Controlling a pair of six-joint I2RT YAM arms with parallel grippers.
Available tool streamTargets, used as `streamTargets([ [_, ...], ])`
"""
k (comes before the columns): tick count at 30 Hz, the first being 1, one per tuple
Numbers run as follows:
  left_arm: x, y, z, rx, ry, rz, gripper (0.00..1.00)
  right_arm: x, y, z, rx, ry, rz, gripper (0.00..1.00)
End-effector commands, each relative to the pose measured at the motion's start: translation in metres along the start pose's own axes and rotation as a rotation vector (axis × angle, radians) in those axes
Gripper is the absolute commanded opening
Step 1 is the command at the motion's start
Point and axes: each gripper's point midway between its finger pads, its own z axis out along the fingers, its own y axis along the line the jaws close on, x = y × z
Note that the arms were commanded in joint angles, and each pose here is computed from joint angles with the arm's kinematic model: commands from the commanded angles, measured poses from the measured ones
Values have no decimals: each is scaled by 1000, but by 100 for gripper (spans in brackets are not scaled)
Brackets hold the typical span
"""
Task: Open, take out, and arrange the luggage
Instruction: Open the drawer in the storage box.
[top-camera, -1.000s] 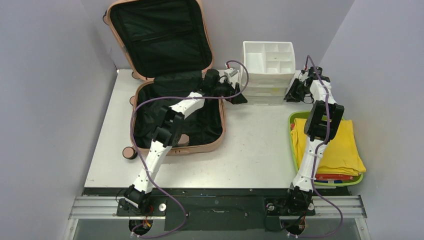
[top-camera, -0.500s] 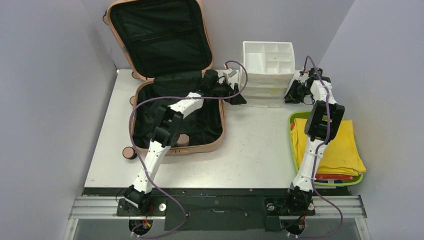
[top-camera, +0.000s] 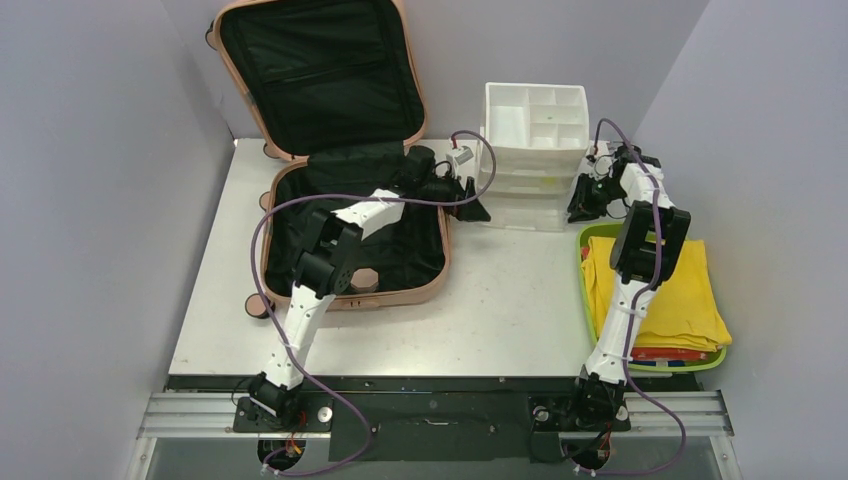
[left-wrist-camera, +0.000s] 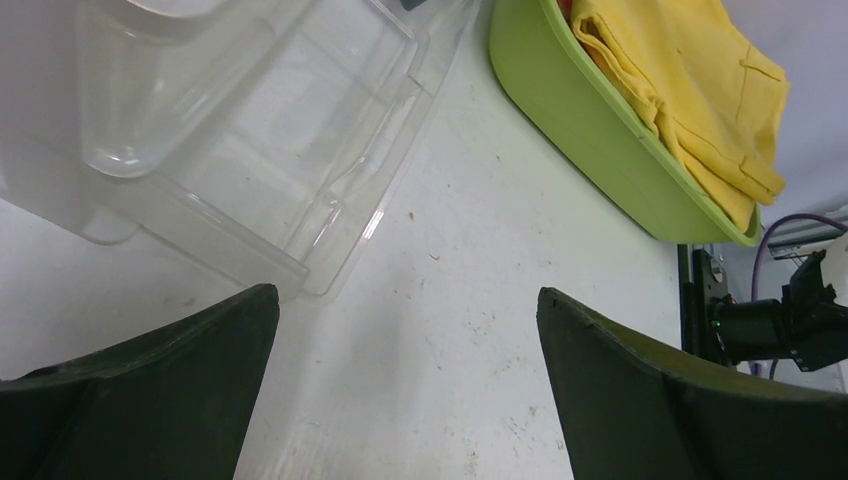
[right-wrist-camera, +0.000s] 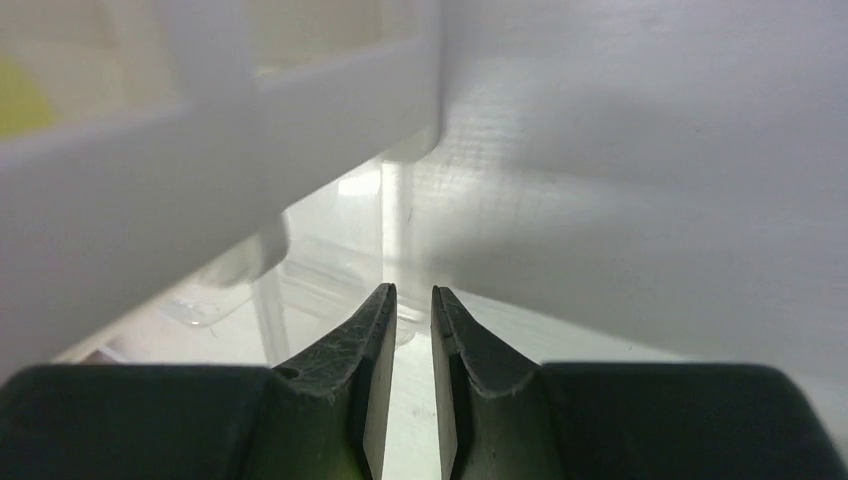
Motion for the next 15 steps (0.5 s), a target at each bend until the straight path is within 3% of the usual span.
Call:
streamTargets([
  [1,-5,-44,-6,97,23,49,100,8,37,-37,-102,8,-181,17],
  [8,8,-66,-10,124,64,68,100,39,46,-44,-161,104,-324,17],
  [15,23,-72,-15,123,95,57,100,68,43,-47,-172,180,-367,17],
])
